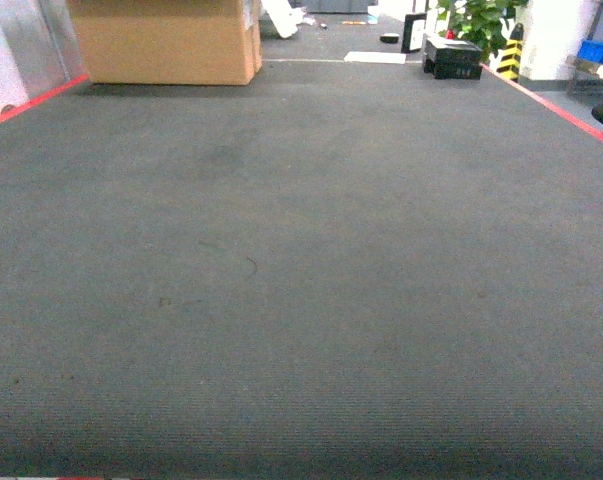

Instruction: Sort blue parts and orange caps into right shelf containers

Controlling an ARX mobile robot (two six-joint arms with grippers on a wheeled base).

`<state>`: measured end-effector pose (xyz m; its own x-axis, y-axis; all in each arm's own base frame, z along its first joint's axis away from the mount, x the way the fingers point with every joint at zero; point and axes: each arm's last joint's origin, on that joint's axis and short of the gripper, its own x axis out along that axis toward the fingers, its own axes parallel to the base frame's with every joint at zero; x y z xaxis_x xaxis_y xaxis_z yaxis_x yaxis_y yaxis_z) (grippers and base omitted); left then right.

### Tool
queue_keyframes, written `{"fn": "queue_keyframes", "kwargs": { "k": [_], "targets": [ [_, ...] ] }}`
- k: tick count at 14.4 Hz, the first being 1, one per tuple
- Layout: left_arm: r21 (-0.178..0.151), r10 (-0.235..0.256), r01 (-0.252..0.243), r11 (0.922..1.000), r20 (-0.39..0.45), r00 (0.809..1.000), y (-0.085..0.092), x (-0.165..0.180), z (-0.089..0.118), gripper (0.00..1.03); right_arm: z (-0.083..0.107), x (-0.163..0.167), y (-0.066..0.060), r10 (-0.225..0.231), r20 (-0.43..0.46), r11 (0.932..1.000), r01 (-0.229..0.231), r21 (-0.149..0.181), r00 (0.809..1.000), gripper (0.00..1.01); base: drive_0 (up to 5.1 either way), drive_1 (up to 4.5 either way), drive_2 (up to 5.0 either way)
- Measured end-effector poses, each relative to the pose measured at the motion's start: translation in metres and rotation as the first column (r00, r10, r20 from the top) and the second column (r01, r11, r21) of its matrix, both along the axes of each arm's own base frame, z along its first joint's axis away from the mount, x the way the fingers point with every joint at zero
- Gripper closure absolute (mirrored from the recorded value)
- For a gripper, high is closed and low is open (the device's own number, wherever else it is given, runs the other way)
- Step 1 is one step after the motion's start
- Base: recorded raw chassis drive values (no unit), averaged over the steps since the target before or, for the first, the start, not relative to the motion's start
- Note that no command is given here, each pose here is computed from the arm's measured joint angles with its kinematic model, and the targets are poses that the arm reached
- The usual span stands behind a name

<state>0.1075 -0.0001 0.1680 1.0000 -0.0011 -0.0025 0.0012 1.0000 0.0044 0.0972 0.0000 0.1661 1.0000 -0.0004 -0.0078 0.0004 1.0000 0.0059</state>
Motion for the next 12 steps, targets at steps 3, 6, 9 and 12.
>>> {"fn": "queue_keyframes", "kwargs": {
  "k": [3, 6, 9, 12],
  "targets": [
    [-0.001, 0.001, -0.001, 1.0000, 0.003, 1.000, 0.0000, -0.0099, -0.0016, 0.59, 0.0011, 0.0000, 0.0000, 0.000, 0.011, 1.0000, 0.000, 0.000, 1.000, 0.58, 0.0, 0.00, 0.0],
    [-0.001, 0.000, 0.000, 1.0000, -0.004, 1.000, 0.0000, -0.0099, -0.0025, 0.59, 0.0010, 0.0000, 0.0000, 0.001, 0.010, 1.0000, -0.001, 0.000, 1.000, 0.58, 0.0, 0.00, 0.0],
    [-0.001, 0.000, 0.000, 1.0000, -0.003, 1.000, 0.0000, -0.0099, -0.0024, 0.59, 0.0010, 0.0000, 0.0000, 0.001, 0.010, 1.0000, -0.001, 0.000, 1.000, 0.58, 0.0, 0.00, 0.0],
    [-0.001, 0.000, 0.000, 1.0000, -0.003, 1.000, 0.0000, -0.0099, -0.0024, 0.59, 0.0010, 0.0000, 0.0000, 0.000, 0.010, 1.0000, 0.000, 0.000, 1.000, 0.58, 0.0, 0.00, 0.0]
  ]
}}
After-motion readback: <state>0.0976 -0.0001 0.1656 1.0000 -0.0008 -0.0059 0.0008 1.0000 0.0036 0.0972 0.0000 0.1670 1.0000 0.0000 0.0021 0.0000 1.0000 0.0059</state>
